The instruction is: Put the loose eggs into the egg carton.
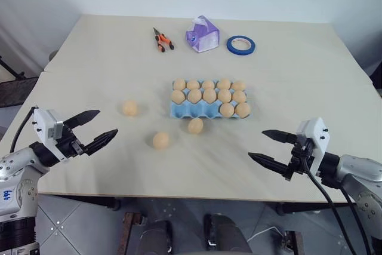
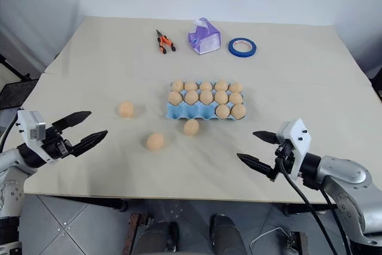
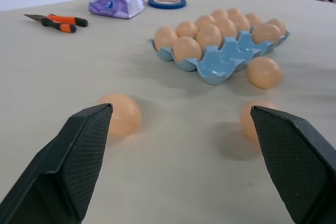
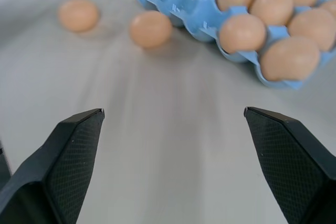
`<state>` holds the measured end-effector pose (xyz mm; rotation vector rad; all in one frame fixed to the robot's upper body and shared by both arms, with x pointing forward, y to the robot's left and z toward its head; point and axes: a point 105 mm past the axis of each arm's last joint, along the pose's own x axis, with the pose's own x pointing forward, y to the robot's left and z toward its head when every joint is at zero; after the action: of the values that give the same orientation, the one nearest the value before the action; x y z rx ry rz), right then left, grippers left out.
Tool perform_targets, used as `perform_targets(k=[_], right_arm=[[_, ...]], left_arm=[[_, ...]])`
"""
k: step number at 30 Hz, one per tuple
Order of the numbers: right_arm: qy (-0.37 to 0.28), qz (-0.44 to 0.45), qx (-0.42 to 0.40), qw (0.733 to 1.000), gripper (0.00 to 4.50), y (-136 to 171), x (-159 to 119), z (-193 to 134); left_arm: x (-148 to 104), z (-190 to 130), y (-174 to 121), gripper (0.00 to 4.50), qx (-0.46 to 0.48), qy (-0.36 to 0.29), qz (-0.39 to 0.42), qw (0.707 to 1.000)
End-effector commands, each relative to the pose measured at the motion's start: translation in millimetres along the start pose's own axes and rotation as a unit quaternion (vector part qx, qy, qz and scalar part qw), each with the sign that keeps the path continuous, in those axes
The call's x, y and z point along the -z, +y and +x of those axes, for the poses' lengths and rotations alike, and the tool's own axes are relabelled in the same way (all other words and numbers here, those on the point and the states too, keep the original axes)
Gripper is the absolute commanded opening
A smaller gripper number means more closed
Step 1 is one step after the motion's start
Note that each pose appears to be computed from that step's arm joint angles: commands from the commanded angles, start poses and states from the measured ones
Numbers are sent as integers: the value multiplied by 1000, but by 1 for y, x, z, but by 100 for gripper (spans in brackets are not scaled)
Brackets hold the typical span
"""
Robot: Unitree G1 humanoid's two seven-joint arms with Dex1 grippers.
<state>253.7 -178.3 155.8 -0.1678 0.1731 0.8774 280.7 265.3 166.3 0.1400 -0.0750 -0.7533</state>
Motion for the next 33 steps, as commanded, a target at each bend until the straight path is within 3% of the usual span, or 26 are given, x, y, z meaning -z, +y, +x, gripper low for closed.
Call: perform_targets(k=[1,6,11,32,33], right_arm=[[-33,-4,12,999,446,7,-17,23],[-25,35,8,999,446,27,-21,83],[-16,23,24,999,446,29,-20,118],[-11,12,29,999,446,32,-21,179],[-11,12,29,999,429,32,-21,179]], left_arm=[[-6,0,-7,450,33,10,11,999],[-4,9,-14,450,65,20,12,998],[-8,17,-15,450,72,14,15,997],[-9,21,-20,450,67,5,15,998],[-9,21,-20,450,66,5,15,998]])
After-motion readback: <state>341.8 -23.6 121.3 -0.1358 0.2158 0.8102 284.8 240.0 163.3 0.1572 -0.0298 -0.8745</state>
